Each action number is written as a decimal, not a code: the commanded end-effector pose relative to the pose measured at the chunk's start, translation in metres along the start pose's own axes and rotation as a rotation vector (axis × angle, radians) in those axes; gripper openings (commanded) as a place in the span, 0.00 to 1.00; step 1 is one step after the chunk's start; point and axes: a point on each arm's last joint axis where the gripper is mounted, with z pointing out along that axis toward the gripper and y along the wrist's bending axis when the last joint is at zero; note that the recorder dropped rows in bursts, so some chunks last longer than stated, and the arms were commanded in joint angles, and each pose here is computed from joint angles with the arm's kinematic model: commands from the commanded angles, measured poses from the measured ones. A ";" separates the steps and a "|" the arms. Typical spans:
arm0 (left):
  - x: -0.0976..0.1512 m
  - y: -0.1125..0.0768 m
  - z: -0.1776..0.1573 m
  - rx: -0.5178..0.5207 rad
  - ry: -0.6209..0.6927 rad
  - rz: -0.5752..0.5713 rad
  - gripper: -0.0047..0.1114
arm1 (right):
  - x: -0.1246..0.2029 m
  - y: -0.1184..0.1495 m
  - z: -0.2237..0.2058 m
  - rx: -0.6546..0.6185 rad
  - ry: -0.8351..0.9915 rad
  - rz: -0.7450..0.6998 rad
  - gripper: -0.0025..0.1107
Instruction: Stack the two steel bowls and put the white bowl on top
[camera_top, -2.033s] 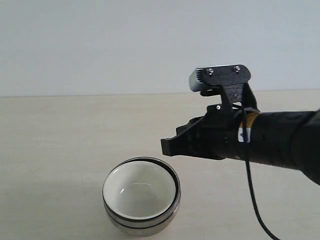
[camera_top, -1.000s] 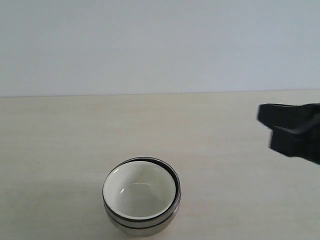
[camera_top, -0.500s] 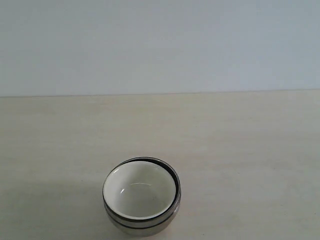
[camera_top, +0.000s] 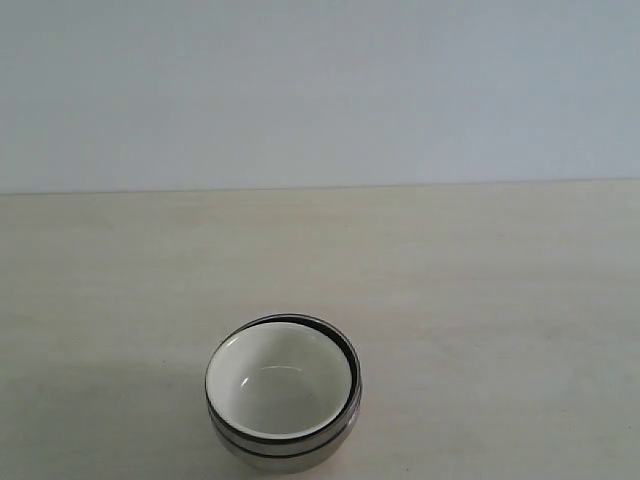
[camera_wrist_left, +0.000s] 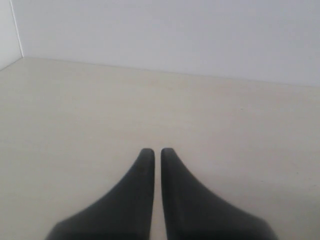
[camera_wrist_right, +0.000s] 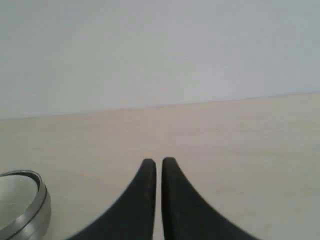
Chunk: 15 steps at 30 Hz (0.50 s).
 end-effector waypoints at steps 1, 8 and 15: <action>0.001 0.000 0.000 -0.004 0.000 -0.006 0.08 | 0.003 -0.002 0.000 0.034 0.022 -0.028 0.02; 0.001 0.000 0.000 -0.004 0.000 -0.006 0.08 | 0.012 -0.012 -0.002 0.185 0.110 -0.024 0.02; 0.001 0.000 0.000 -0.004 0.000 -0.006 0.08 | 0.017 -0.014 -0.003 0.205 0.184 -0.140 0.02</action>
